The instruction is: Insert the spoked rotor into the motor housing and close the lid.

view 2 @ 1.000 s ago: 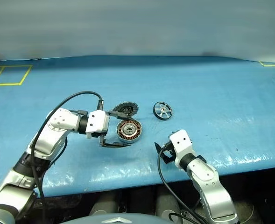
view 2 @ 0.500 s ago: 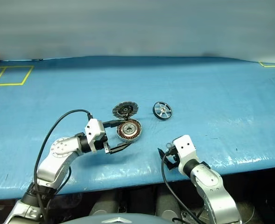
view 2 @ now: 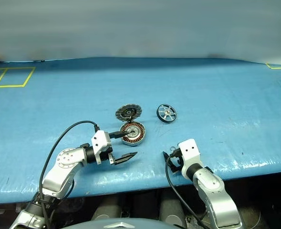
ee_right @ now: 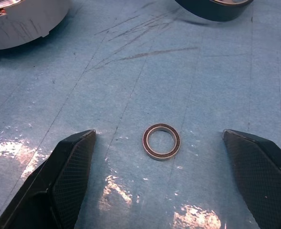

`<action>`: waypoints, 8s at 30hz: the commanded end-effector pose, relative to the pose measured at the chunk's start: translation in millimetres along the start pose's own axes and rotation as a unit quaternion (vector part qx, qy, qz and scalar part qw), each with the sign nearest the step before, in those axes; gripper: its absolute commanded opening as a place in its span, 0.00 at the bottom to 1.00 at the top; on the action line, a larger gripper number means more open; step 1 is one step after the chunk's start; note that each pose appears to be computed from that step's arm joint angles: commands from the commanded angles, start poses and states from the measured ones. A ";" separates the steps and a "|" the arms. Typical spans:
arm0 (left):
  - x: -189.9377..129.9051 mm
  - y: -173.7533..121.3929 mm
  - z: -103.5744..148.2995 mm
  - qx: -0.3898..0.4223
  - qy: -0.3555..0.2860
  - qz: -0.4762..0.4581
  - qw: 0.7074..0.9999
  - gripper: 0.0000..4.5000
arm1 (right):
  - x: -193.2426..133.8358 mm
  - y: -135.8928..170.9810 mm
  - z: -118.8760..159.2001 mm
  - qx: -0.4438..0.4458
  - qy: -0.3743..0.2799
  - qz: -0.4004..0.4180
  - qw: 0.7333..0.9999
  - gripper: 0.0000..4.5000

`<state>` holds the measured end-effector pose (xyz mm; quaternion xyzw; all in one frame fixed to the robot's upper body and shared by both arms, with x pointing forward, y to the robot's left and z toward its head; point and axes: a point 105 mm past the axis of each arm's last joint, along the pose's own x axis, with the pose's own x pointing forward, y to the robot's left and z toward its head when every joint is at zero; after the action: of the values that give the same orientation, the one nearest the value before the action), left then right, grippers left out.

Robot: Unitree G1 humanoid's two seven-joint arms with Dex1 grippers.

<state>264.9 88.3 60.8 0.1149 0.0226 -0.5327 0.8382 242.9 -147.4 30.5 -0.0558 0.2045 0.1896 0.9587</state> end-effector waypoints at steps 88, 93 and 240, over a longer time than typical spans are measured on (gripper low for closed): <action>-35.3 17.6 -5.5 0.015 -0.019 0.119 0.993 1.00 | 78.9 99.4 89.1 -0.069 -0.122 0.217 0.966 0.15; -35.3 16.7 -6.2 0.012 -0.018 0.119 0.993 1.00 | 77.2 99.6 91.2 -0.074 -0.126 0.218 0.965 0.15; -32.7 15.7 -13.3 0.009 -0.013 0.128 0.992 1.00 | 73.0 108.4 96.7 -0.176 -0.101 0.185 0.962 0.00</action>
<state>266.1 128.8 50.0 0.1119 0.0088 -0.4215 0.8998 300.2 -12.8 75.2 -0.1696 0.0988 0.3862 0.9013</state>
